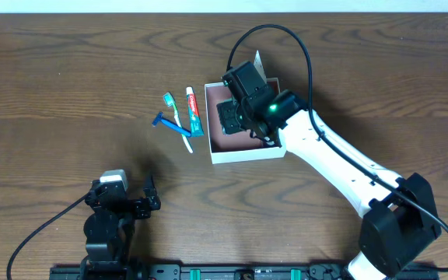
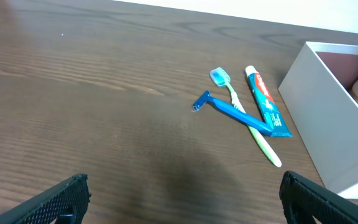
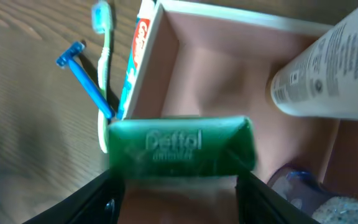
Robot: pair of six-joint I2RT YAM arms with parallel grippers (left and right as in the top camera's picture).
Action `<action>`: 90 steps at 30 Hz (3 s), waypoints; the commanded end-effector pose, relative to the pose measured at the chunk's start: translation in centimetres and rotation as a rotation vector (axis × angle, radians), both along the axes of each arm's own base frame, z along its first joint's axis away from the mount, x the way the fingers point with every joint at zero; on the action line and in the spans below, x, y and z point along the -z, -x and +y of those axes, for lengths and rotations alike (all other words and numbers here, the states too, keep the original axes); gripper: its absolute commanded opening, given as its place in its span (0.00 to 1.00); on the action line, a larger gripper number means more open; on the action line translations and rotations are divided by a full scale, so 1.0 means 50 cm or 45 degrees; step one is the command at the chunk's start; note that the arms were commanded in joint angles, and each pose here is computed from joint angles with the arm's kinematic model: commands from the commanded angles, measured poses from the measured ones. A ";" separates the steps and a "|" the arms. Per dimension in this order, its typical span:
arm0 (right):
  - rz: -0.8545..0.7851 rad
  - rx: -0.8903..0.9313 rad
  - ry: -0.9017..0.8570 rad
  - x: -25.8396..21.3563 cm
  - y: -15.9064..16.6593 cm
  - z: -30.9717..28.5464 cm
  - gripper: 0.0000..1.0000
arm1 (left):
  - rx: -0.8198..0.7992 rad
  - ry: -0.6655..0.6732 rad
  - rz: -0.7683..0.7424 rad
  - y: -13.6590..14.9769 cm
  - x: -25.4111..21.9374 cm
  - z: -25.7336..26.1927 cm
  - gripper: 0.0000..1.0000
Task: Pack container
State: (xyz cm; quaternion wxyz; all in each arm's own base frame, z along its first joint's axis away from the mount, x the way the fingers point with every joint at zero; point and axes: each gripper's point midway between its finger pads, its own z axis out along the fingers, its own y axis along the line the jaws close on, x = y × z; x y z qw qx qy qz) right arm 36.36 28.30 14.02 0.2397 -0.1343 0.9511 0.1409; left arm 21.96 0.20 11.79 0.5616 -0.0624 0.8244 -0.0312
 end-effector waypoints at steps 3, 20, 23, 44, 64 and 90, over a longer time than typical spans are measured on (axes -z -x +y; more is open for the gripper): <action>-0.086 -0.020 -0.038 -0.057 -0.025 0.018 0.58 | -0.011 0.009 0.020 0.001 0.016 0.003 0.98; -0.257 0.060 -0.013 -0.340 0.017 -0.135 0.73 | -0.012 0.009 0.020 0.001 0.016 0.003 0.98; -0.272 0.209 -0.018 -0.377 0.021 -0.234 0.77 | -0.011 0.009 0.020 0.001 0.016 0.003 0.98; 0.129 0.880 0.094 -0.226 0.040 -0.590 0.99 | 0.160 0.085 0.033 0.000 0.013 -0.048 0.98; 0.148 0.879 0.101 -0.214 0.041 -0.591 0.99 | 0.173 0.084 0.720 -0.206 -0.087 -0.055 0.98; 0.148 0.879 0.101 -0.214 0.041 -0.591 0.99 | -0.248 0.707 1.114 -0.318 0.130 -0.098 0.84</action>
